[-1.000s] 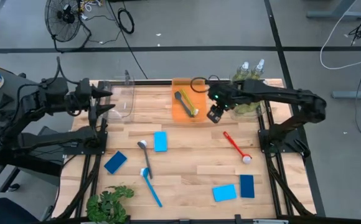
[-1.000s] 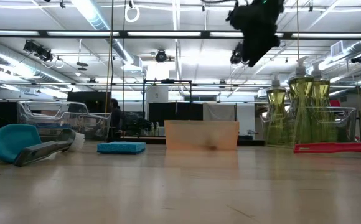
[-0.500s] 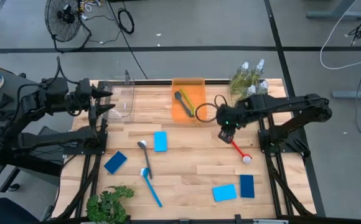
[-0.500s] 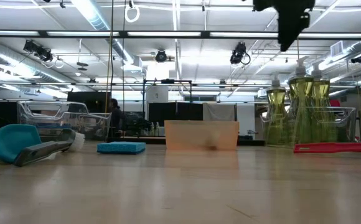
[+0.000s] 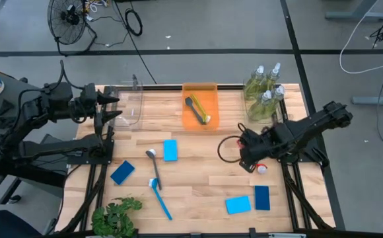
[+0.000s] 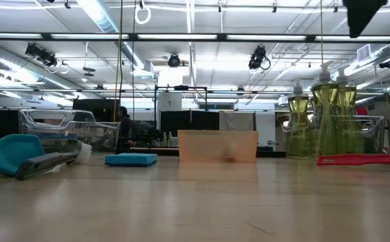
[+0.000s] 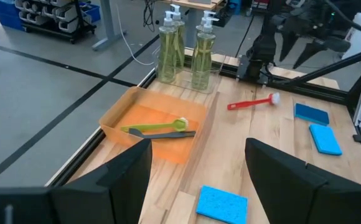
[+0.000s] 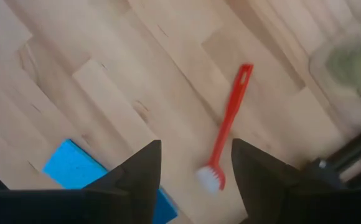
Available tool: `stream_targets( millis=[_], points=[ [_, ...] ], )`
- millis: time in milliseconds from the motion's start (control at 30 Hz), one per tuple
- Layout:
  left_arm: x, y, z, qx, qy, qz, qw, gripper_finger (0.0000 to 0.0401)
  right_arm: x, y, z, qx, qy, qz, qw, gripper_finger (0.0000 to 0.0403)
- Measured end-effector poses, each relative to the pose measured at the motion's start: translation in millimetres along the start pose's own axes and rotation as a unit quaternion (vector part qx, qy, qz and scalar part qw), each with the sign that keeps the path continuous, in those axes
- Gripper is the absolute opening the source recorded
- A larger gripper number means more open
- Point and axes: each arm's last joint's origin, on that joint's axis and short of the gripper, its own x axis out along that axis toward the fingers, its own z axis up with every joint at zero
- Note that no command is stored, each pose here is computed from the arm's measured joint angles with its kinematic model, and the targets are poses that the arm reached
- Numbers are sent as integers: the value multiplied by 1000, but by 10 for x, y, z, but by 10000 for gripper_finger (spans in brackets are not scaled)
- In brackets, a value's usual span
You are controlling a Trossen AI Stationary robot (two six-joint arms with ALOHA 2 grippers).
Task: Pick & Place Kitchen Sink Supplies
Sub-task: Put the red dish brush into the orange bin
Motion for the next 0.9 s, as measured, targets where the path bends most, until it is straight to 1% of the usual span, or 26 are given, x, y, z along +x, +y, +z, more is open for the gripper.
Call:
stream_targets(
  millis=[100,167,333,500,667,733,900],
  points=[
    [0,0,0,0,0,0,1000,263,20,40,-109,22,4,-7,1000,196],
    [0,0,0,0,0,0,1000,263,91,65,-189,30,13,-14,999,196],
    [0,0,0,0,0,0,1000,263,369,133,-408,5,46,-19,999,196],
    [0,0,0,0,0,0,1000,263,711,150,-562,-9,55,-17,998,196],
    [0,0,0,0,0,0,1000,263,1012,86,-661,18,63,-31,997,197],
    [0,0,0,0,0,0,1000,263,1105,47,-695,21,66,-40,997,201],
    [0,0,-1,1,0,0,1000,263,1268,-55,-743,21,70,-67,995,228]
  ],
)
